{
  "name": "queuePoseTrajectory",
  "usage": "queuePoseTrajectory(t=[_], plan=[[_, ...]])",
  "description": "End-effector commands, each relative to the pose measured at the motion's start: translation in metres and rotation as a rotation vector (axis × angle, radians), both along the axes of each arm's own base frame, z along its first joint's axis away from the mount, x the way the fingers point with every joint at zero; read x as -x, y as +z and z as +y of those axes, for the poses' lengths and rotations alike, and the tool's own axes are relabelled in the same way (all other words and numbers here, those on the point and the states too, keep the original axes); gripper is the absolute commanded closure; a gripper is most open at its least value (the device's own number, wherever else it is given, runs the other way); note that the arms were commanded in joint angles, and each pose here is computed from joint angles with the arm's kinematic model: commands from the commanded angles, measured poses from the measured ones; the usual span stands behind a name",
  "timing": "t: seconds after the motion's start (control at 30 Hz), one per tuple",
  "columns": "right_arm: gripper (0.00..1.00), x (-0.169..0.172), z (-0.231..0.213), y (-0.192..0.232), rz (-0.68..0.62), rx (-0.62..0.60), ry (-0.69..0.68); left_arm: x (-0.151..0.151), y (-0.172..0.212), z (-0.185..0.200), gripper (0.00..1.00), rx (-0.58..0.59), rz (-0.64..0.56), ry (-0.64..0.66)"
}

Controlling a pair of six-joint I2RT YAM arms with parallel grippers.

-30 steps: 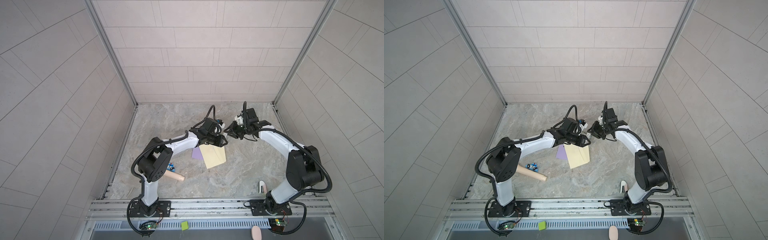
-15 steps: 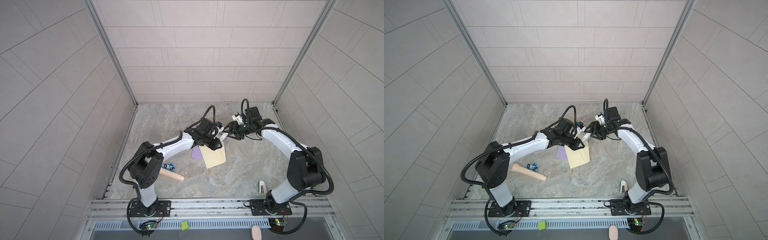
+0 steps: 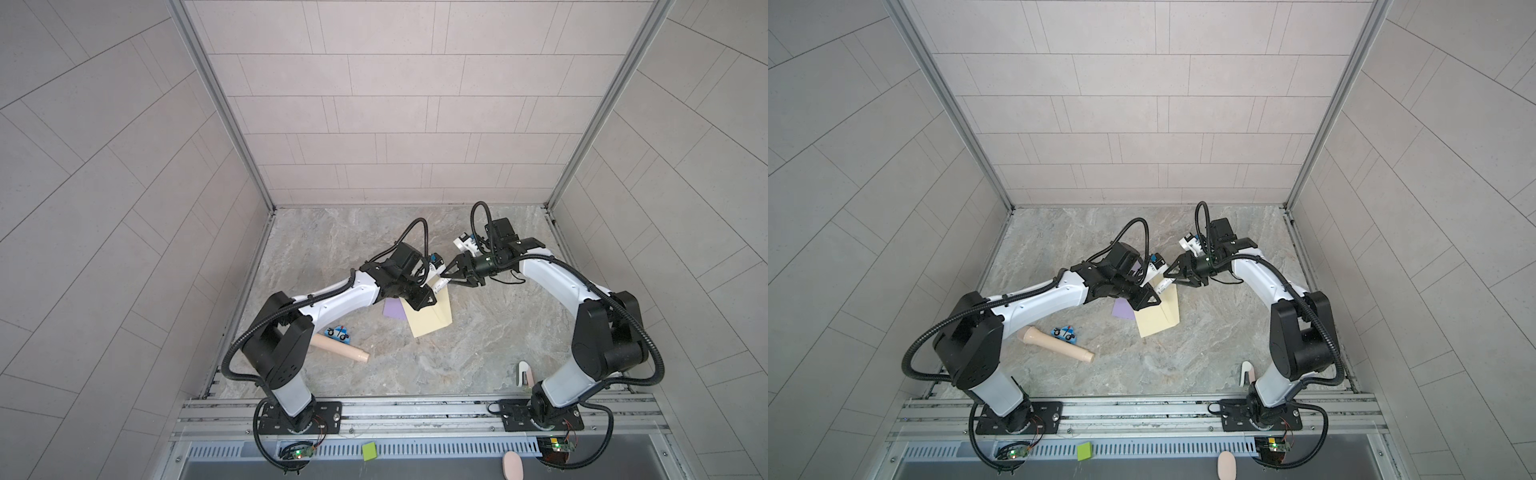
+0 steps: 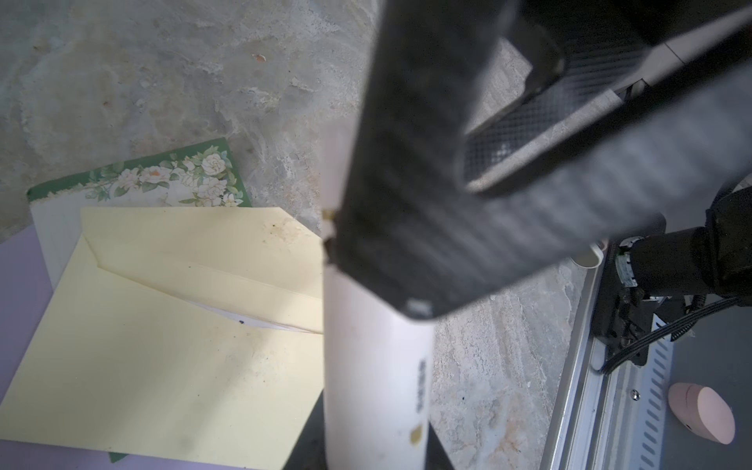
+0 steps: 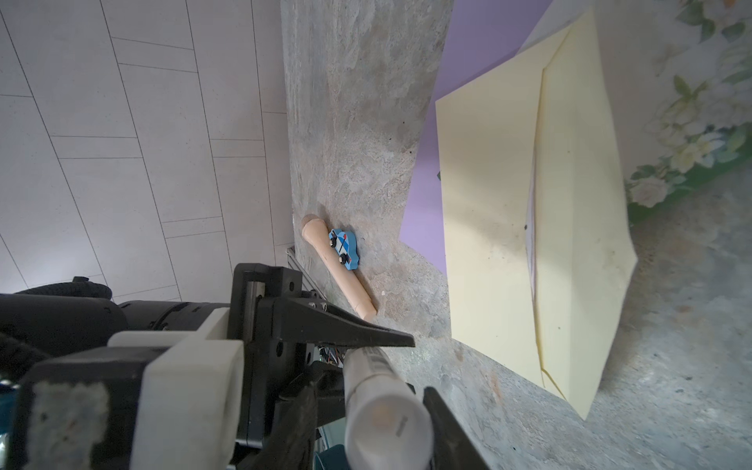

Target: Place the letter into the envelope and seal it

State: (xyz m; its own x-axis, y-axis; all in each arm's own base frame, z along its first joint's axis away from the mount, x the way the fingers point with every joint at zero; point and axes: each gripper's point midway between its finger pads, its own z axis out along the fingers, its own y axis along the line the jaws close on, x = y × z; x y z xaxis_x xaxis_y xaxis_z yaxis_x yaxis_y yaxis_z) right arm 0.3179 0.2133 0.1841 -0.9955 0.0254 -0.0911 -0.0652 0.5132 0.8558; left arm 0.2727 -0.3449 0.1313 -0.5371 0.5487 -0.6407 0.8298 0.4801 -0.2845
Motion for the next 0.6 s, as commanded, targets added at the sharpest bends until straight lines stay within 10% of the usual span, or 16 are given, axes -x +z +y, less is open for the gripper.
queuePoseTrajectory(t=[0.0,0.2,0.37,0.57], plan=[[0.58,0.002,0.008,0.005,-0.014,-0.023,0.041,0.003,0.019,-0.006,1.0,0.066,-0.083,-0.057],[0.58,0.006,0.016,-0.001,0.003,-0.014,0.069,0.002,0.021,-0.008,1.0,0.078,-0.095,-0.06],[0.84,0.008,0.016,-0.002,-0.001,0.0,0.068,-0.002,0.018,-0.007,1.0,0.067,-0.09,-0.039],[0.95,-0.003,0.006,0.001,-0.004,0.007,0.004,-0.007,0.015,-0.002,0.45,0.063,-0.085,0.023]])
